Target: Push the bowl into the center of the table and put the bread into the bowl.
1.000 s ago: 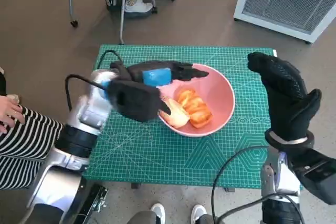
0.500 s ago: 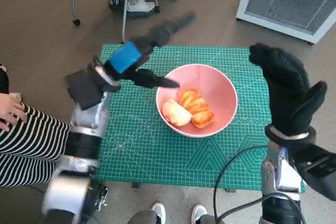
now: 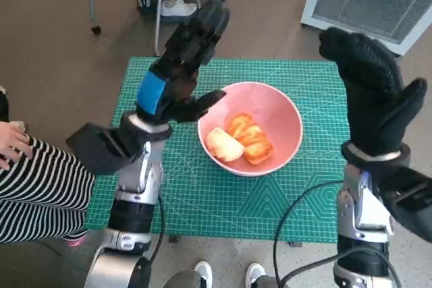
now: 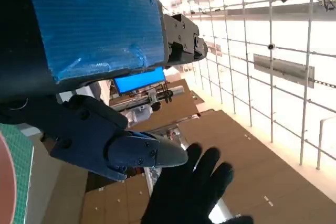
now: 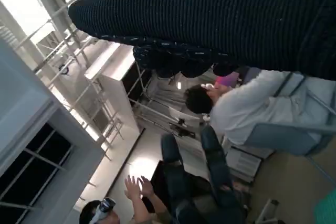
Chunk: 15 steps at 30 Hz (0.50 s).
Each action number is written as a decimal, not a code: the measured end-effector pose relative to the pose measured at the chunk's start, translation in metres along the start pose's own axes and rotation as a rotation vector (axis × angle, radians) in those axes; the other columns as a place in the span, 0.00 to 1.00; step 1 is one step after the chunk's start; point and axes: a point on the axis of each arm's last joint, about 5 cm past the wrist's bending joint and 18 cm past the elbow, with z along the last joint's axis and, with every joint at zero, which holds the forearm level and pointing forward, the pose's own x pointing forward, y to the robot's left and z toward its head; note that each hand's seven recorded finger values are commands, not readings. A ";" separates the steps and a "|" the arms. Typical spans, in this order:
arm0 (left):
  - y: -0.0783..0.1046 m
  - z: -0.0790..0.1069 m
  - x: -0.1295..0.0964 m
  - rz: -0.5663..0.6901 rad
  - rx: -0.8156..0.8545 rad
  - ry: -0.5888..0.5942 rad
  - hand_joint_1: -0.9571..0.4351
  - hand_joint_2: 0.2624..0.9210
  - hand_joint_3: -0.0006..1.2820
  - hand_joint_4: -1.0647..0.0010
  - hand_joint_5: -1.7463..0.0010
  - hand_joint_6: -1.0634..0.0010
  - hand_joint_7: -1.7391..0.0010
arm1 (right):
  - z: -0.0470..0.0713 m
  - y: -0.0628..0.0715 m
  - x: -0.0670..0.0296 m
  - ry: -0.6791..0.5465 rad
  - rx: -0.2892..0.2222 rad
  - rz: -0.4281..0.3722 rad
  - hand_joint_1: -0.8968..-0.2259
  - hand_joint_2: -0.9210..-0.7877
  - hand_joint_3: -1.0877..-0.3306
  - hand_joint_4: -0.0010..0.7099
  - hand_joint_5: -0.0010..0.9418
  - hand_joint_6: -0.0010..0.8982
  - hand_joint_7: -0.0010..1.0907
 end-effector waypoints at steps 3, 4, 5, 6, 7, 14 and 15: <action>-0.001 -0.001 -0.003 0.012 -0.016 0.001 0.24 1.00 0.40 0.91 0.99 1.00 0.77 | -0.002 0.000 0.0016 0.007 0.006 -0.002 0.35 0.00 0.53 0.24 0.01 0.09 0.43; -0.001 -0.002 -0.004 0.016 -0.021 0.000 0.24 1.00 0.40 0.92 0.99 1.00 0.77 | -0.002 0.000 0.0021 0.011 0.009 -0.003 0.35 0.00 0.53 0.24 0.01 0.09 0.43; -0.002 -0.002 -0.005 0.020 -0.029 0.000 0.24 1.00 0.40 0.92 0.99 1.00 0.77 | -0.003 0.000 0.0026 0.016 0.012 -0.004 0.34 0.00 0.53 0.24 0.01 0.09 0.43; -0.002 -0.003 -0.006 0.024 -0.036 0.000 0.24 1.00 0.39 0.92 0.99 1.00 0.77 | -0.004 0.000 0.0031 0.019 0.014 -0.004 0.34 0.00 0.53 0.24 0.01 0.10 0.43; -0.001 -0.003 -0.007 0.027 -0.041 -0.001 0.24 1.00 0.39 0.92 0.99 1.00 0.77 | -0.004 0.000 0.0037 0.022 0.016 -0.004 0.33 0.00 0.54 0.24 0.01 0.10 0.43; 0.001 -0.004 -0.010 0.033 -0.053 -0.007 0.25 1.00 0.33 0.92 0.99 1.00 0.76 | -0.008 0.002 0.0056 0.048 0.034 -0.003 0.32 0.00 0.56 0.23 0.00 0.12 0.43; 0.002 -0.004 -0.011 0.033 -0.054 -0.007 0.25 1.00 0.32 0.92 0.99 1.00 0.76 | -0.009 0.002 0.0057 0.053 0.036 -0.003 0.32 0.00 0.56 0.23 0.00 0.12 0.42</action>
